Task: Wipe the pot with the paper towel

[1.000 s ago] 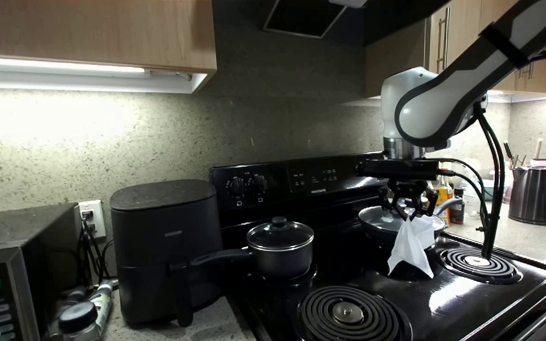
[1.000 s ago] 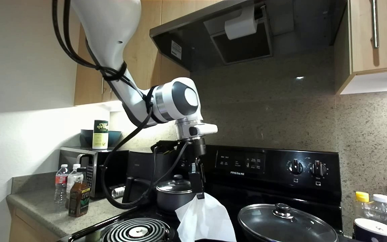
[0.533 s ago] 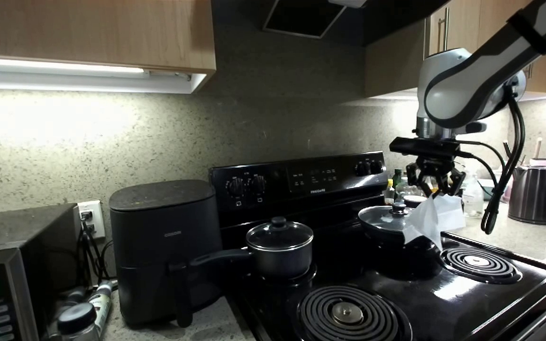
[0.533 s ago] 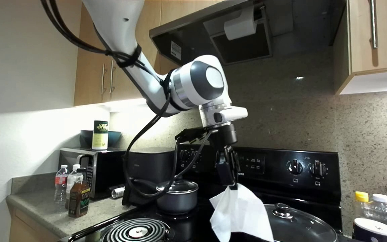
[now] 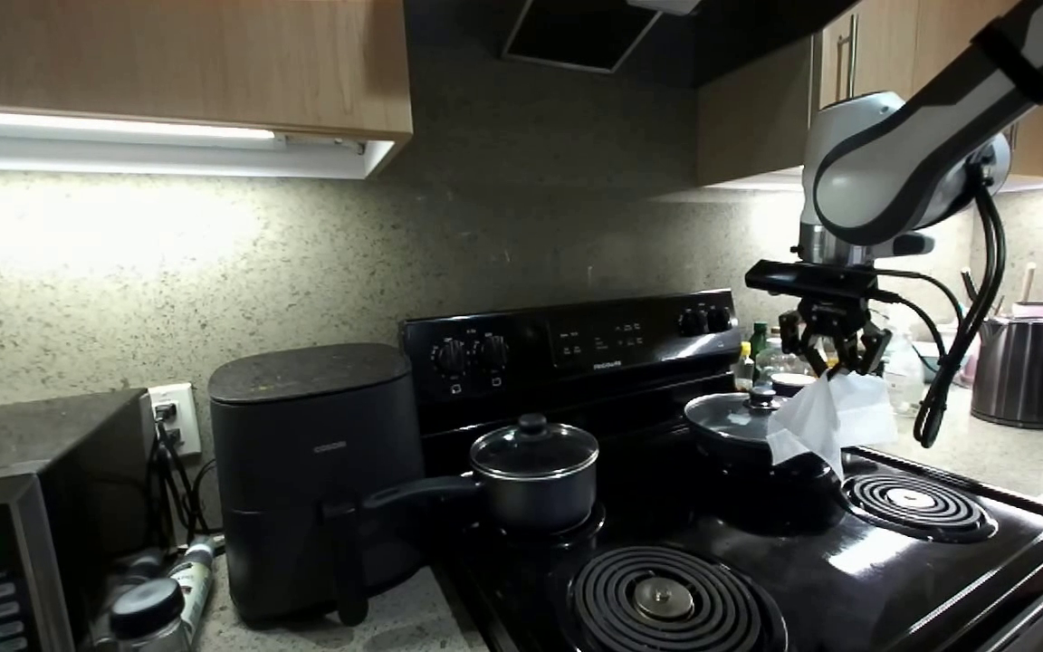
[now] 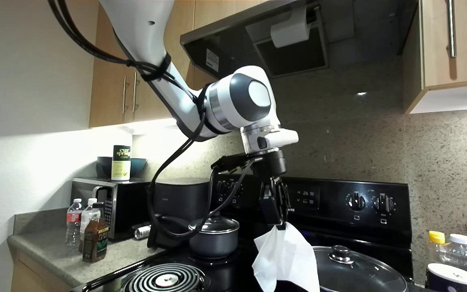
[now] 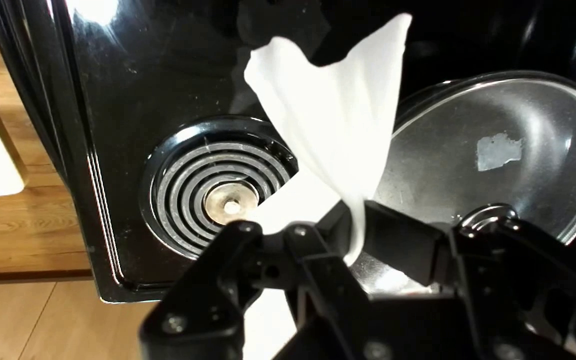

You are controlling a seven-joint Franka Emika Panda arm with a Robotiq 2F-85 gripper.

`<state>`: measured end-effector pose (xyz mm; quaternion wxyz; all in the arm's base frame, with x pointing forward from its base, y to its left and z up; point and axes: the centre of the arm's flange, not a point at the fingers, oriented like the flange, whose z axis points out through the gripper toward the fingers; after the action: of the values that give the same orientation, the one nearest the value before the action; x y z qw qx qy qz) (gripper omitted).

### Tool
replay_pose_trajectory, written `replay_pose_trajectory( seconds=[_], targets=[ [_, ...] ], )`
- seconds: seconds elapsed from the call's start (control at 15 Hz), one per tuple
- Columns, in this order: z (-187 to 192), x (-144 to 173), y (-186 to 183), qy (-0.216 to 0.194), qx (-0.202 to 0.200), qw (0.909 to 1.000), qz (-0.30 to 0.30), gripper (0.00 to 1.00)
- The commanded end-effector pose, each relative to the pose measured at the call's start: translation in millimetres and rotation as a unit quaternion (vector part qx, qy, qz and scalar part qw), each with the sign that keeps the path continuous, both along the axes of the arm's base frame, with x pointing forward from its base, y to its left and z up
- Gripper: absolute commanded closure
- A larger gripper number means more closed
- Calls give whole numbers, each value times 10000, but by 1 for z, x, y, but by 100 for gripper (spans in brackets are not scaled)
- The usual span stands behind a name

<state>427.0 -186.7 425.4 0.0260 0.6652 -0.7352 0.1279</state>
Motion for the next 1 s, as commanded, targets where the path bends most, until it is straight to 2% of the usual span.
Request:
replay_pose_trajectory(
  seconds=[0.0,0.2,0.33,0.6,0.67,0.93],
  targets=[
    [10,19,-18,-64,211,9996,-167,98],
    [33,40,-58,-395,717,9948,-611,98],
    [44,55,-88,-602,1017,9870,-1093,98],
    [52,71,-139,-837,1284,9672,-2026,98],
    [50,51,-118,-823,1092,9768,-1646,93],
    [44,63,-136,-817,1127,9727,-1855,93]
  ],
)
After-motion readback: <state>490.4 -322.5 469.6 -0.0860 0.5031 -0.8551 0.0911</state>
